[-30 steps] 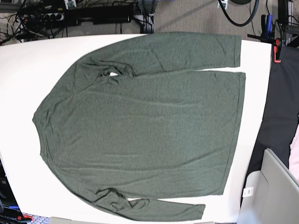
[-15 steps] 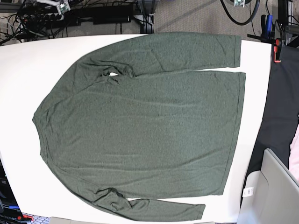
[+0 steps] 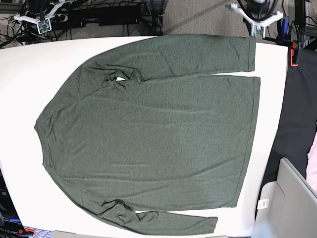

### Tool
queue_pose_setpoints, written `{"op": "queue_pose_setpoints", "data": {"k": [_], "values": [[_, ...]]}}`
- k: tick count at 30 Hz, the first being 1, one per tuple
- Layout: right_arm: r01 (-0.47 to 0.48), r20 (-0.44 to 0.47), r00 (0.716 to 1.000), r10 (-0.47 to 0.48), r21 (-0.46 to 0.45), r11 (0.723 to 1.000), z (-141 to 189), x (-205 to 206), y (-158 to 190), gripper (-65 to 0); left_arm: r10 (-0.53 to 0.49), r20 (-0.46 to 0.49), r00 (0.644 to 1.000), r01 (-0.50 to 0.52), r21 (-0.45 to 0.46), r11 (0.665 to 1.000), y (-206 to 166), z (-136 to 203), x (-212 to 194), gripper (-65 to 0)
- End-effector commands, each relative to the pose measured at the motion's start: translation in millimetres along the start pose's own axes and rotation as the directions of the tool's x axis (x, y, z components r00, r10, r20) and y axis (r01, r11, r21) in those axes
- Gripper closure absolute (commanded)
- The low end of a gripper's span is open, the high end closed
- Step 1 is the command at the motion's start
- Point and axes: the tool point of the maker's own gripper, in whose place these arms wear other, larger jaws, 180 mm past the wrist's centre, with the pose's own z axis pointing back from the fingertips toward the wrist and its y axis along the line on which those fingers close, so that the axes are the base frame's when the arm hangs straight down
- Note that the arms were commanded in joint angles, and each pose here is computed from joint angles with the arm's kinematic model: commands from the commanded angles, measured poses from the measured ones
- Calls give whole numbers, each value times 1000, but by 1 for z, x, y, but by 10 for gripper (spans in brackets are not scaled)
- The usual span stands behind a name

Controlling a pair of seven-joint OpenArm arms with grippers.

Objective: Fold the T-shirt properly

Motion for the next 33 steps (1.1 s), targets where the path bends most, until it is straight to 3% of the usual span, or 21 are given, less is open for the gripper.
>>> {"op": "queue_pose_setpoints", "data": {"k": [1,4,10,16,19,23,28,33], "values": [[-6,42,999,6,-19,1000,0,12,-6,0,-1,27,1000,0,14,1000,4,-1,11,-6],[-1,59,998,3,-28,1000,-3,18,-9,0,8,32,999,-9,26,1000,7,-8,23,-17],[11,100,995,-6,-54,998,-11,33,-16,-9,4,42,999,-5,25,1000,7,-5,29,-125],[34,164,986,-19,-91,995,-22,56,-27,-161,7,44,999,-6,-8,1000,-5,-7,30,-219],[49,202,979,-27,-109,993,-28,70,-34,-161,27,51,998,-25,-35,999,-14,-12,34,-272],[62,195,980,-37,-124,990,-33,75,-39,-161,140,32,990,-138,-79,987,-18,-20,39,-288],[72,174,984,-48,-138,988,-38,76,-44,-161,262,-14,965,-263,-59,963,2,-32,44,-289],[80,193,980,-51,-147,986,-40,83,-48,-161,313,1,950,-313,-13,950,23,-38,48,-289]]}}
